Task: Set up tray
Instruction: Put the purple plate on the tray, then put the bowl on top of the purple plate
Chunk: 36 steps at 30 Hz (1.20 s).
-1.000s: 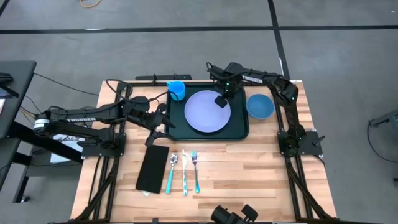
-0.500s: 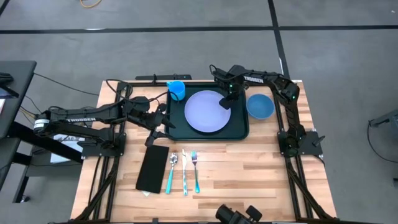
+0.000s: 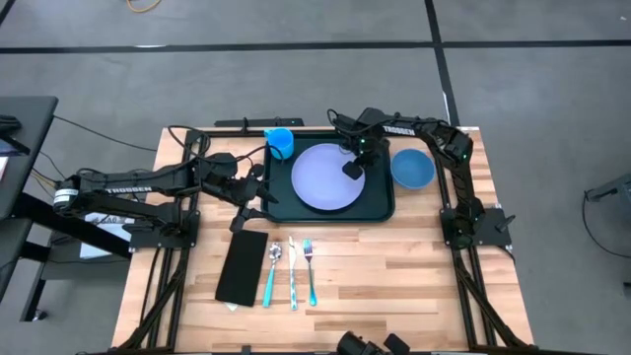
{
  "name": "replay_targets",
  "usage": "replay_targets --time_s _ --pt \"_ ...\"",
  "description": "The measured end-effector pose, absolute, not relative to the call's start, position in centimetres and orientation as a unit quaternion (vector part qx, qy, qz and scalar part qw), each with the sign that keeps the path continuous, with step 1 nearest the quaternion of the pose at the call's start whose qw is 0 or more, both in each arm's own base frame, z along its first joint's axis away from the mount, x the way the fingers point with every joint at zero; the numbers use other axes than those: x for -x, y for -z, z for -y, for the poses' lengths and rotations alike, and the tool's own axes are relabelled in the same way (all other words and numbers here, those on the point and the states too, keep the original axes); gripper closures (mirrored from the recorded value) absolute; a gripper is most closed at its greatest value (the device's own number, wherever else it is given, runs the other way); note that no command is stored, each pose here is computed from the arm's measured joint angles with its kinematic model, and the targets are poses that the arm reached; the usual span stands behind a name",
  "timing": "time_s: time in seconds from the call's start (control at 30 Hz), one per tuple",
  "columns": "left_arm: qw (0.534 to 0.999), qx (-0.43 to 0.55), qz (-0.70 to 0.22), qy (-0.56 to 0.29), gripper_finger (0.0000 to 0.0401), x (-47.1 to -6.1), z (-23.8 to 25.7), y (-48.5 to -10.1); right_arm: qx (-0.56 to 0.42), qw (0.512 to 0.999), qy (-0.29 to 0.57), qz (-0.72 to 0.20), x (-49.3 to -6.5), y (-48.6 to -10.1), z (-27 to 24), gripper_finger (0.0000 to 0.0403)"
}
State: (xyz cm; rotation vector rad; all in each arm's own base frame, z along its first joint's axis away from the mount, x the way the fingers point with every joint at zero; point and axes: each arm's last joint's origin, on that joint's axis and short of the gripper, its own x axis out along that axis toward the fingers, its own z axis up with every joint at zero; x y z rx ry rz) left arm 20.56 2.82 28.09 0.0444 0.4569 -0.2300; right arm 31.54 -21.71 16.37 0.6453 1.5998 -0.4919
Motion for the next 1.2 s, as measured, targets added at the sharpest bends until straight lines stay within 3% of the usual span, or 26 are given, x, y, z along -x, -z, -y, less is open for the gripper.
replay_targets --time_s 0.7,0.9,1.2 --pt "0.967 -0.022 -0.226 0.114 0.0209 -20.6 -2.8 -28.1 -0.285 0.673 0.210 -0.649 -32.5 -16.3 22.5 0.0403" --pt "0.967 -0.023 -0.226 0.114 0.0209 -20.6 -2.8 -28.1 -0.287 0.663 0.209 -0.658 -32.1 -16.5 22.7 0.0403" --pt "0.971 -0.033 -0.207 0.113 0.0209 -20.7 -2.9 -28.4 -0.272 0.641 0.211 -0.686 -31.8 -20.2 23.3 0.0403"
